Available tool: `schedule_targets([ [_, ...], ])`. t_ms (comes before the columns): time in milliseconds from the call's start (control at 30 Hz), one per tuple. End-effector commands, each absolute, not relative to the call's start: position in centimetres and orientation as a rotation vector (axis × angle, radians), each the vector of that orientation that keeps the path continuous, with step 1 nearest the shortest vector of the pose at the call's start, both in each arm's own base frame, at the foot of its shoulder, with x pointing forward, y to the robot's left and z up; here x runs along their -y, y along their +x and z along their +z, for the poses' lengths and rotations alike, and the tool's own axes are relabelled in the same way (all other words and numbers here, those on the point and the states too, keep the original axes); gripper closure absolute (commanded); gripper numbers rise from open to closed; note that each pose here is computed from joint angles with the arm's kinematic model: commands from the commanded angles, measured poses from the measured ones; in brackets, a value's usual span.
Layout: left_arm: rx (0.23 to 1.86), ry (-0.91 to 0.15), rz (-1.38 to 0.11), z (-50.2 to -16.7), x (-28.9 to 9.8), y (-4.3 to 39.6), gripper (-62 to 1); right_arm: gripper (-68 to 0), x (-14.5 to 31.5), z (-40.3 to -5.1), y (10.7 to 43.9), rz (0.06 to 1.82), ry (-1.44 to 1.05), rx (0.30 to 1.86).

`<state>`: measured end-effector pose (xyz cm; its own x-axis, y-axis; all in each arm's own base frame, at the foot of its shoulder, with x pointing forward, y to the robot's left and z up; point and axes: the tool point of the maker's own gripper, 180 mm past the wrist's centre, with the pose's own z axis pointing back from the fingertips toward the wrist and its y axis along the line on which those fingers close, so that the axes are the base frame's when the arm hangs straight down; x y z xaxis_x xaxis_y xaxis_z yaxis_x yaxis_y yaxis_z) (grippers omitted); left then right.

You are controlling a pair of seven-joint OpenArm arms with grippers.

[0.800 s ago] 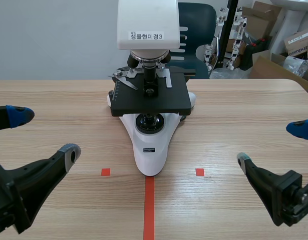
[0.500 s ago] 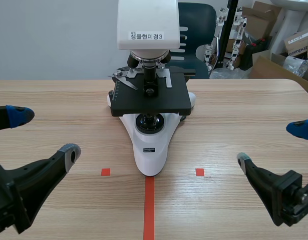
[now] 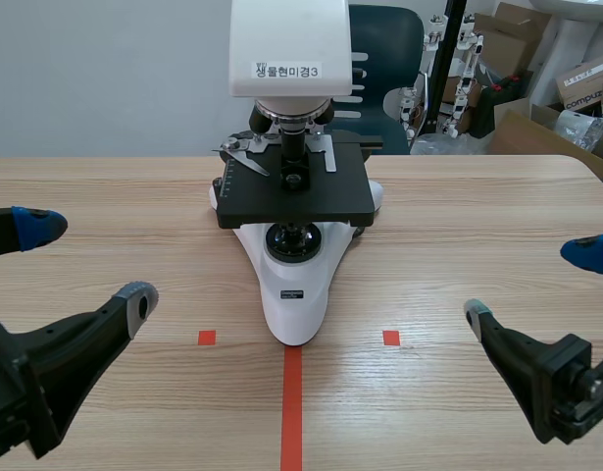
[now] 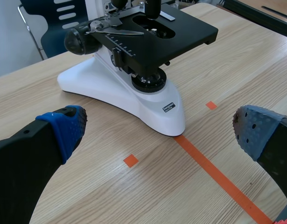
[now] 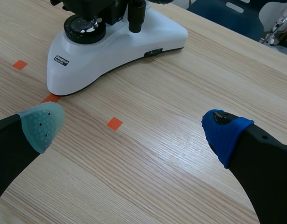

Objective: Point at the fine focus knob

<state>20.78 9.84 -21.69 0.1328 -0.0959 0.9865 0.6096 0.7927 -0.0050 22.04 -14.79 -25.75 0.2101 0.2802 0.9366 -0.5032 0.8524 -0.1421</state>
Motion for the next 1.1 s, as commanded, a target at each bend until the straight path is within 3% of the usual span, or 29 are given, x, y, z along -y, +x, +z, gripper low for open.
schedule_targets([
  [0,1.364,-0.484,-0.521,-21.4,-9.5,20.6,-62.3,-67.9,14.8,-24.5,22.8,0.561,0.199,1.290],
  [67,1.365,-0.484,-0.521,-21.4,-9.5,20.6,-62.3,-62.9,15.0,-24.4,23.0,0.565,0.185,1.294],
  [233,1.365,-0.484,-0.521,-21.4,-9.5,20.6,-62.3,-35.4,16.1,-24.6,24.0,0.574,0.159,1.304],
  [500,1.364,-0.483,-0.521,-21.4,-9.5,20.6,-62.3,-8.6,20.0,-24.5,26.7,0.567,0.109,1.405],
  [867,1.364,-0.483,-0.521,-21.4,-9.5,20.6,-62.3,-0.6,23.6,-25.6,31.7,0.563,0.114,1.431],
  [1067,1.364,-0.483,-0.521,-21.4,-9.5,20.6,-62.3,-0.6,21.5,-26.4,33.8,0.656,0.170,1.442],
])
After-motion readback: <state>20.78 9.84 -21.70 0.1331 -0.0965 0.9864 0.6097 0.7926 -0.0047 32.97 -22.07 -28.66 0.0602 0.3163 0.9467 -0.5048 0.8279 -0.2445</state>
